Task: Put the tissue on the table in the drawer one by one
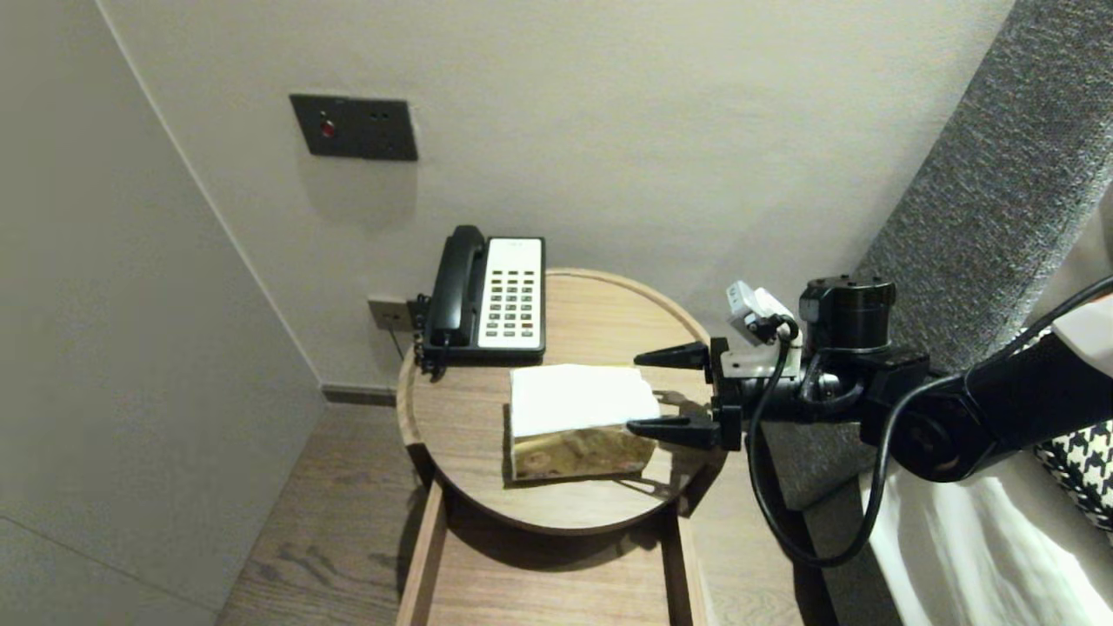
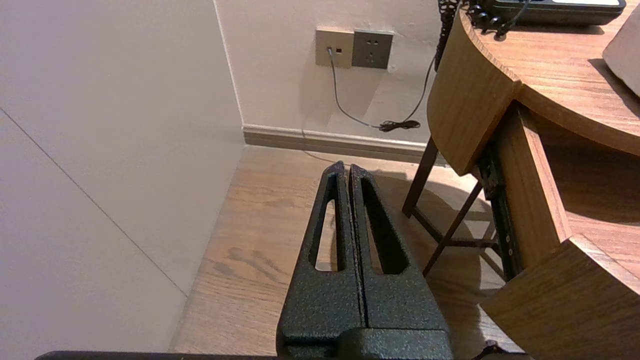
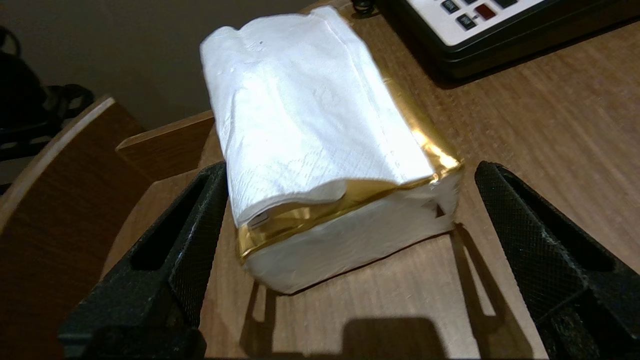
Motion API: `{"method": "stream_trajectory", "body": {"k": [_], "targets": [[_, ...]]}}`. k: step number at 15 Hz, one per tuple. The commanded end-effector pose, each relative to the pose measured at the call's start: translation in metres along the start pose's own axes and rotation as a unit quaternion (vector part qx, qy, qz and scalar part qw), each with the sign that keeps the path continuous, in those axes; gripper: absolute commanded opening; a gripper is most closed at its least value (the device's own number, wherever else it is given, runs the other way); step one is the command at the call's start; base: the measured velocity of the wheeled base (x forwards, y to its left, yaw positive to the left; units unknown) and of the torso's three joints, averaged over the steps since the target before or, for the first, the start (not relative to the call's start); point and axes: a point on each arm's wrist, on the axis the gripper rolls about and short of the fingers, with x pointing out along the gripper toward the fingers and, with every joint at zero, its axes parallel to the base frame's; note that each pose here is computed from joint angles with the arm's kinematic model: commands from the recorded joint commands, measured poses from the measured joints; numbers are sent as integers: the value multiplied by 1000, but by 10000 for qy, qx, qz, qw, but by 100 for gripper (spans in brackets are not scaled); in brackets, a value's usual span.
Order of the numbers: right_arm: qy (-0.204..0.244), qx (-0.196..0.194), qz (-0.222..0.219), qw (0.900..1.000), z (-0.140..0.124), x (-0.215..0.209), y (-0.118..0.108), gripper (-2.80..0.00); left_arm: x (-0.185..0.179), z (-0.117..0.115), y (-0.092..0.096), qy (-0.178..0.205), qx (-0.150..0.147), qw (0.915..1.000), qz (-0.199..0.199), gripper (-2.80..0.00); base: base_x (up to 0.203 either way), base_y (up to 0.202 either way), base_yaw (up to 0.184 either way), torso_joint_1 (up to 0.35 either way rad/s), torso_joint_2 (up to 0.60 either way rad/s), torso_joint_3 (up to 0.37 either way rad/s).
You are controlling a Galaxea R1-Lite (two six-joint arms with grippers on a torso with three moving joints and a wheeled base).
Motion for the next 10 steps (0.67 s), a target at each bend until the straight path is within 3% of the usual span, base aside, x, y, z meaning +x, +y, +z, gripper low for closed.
{"method": "stream_trajectory", "body": {"k": [1, 10], "targets": [[-22, -21, 50, 10000, 1, 0, 1, 0, 0, 0, 0, -24, -4, 10000, 4, -280, 0, 0, 0, 0, 0, 0], [-14, 38, 203, 9998, -4, 0, 7, 0, 0, 0, 0, -21, -4, 10000, 4, -280, 0, 0, 0, 0, 0, 0]]}}
